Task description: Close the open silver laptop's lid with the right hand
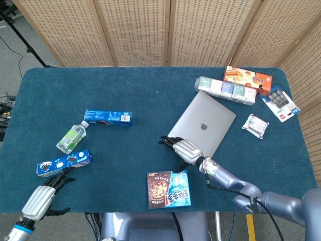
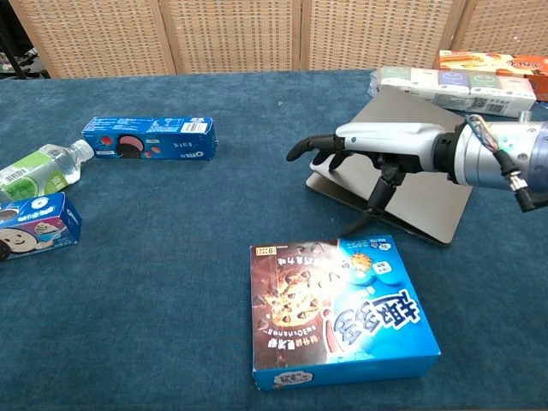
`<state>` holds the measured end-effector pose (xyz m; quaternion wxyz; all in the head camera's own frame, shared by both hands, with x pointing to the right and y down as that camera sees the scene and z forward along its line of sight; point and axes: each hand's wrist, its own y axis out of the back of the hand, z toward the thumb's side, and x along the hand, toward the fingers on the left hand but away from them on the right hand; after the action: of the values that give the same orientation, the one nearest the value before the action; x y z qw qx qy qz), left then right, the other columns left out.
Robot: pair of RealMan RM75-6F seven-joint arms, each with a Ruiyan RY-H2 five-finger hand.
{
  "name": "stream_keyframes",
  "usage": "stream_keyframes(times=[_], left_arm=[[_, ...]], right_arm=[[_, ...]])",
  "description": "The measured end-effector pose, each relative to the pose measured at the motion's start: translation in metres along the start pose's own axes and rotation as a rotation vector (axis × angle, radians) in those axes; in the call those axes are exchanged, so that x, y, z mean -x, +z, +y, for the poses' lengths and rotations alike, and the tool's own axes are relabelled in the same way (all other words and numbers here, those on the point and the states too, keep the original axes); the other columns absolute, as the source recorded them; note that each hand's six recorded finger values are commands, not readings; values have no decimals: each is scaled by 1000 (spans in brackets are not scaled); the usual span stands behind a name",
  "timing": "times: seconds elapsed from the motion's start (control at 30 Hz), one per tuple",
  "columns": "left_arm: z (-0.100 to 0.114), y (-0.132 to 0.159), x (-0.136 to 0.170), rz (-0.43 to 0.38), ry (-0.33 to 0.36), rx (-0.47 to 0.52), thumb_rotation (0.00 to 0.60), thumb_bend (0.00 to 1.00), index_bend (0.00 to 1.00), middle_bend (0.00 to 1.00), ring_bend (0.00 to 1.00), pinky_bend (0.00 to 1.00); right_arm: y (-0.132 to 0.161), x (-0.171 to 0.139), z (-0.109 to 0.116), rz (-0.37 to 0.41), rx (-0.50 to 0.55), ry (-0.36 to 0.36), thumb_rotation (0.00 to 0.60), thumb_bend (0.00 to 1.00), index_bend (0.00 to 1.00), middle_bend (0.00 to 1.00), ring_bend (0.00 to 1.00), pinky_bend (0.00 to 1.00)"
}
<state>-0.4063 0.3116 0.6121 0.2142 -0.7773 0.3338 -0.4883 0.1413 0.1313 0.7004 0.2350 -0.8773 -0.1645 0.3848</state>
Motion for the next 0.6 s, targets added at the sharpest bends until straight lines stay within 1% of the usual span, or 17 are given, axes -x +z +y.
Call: stream_keyframes(times=[0.3, 0.6], left_arm=[[-2, -1, 0, 1, -11, 2, 600, 11, 241, 110, 181, 186], [-3, -1, 0, -1, -17, 2, 600, 12, 241, 110, 180, 186]], right_arm=[[-4, 12, -3, -10, -6, 17, 600, 17, 88, 44, 127, 141], [-8, 17, -10, -20, 1, 33, 600, 17, 87, 41, 127, 141]])
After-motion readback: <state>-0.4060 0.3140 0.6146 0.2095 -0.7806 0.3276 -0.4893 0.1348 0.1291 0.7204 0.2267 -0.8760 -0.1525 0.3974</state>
